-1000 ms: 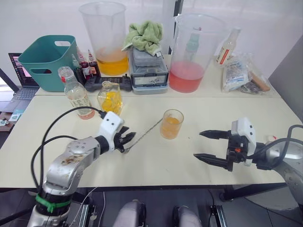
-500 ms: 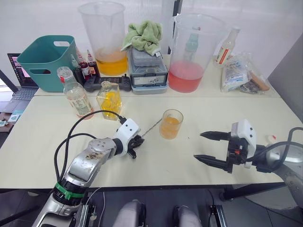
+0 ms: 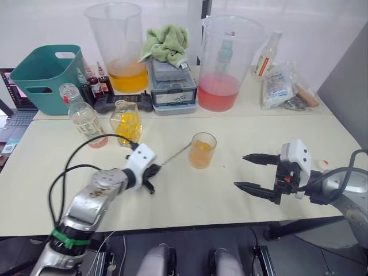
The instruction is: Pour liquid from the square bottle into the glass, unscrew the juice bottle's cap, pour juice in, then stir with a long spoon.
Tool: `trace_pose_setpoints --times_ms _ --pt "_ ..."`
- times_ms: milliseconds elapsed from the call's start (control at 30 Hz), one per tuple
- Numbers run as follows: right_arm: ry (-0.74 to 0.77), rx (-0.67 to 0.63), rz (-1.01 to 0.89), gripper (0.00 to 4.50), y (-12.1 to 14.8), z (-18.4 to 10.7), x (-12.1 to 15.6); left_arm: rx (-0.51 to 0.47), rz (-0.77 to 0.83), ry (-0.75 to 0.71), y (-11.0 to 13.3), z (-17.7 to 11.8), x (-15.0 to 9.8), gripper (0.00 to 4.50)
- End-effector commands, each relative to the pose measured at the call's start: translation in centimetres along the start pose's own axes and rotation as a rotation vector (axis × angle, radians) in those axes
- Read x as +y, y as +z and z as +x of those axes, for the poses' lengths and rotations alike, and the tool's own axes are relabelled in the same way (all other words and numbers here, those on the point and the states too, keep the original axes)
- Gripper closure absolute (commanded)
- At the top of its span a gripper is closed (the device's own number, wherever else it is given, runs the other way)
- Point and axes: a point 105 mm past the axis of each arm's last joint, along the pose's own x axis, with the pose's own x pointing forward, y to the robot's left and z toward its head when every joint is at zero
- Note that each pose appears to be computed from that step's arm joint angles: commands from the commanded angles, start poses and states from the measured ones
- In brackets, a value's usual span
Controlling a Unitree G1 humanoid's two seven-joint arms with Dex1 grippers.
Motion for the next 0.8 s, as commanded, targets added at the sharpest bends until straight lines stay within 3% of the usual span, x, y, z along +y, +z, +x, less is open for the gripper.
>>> trace_pose_setpoints --times_ms 33,267,667,800 --pt "0.021 -0.035 -0.042 0.0 1.0 0.2 0.1 -0.037 0.002 0.012 0.5 -1.8 0.5 4.48" --pt "0.068 -0.042 -0.035 0.0 0.9 1.1 0.0 0.009 -0.045 0.011 -1.8 -4.7 -0.6 4.48" --pt "0.09 -0.053 -0.042 0.0 1.0 1.7 -0.2 0.06 -0.058 -0.034 -3.1 -5.7 -2.9 4.48" --pt "0.092 -0.056 -0.043 0.0 1.0 1.7 -0.3 0.033 -0.046 -0.026 -2.5 -5.8 -2.3 3.25"
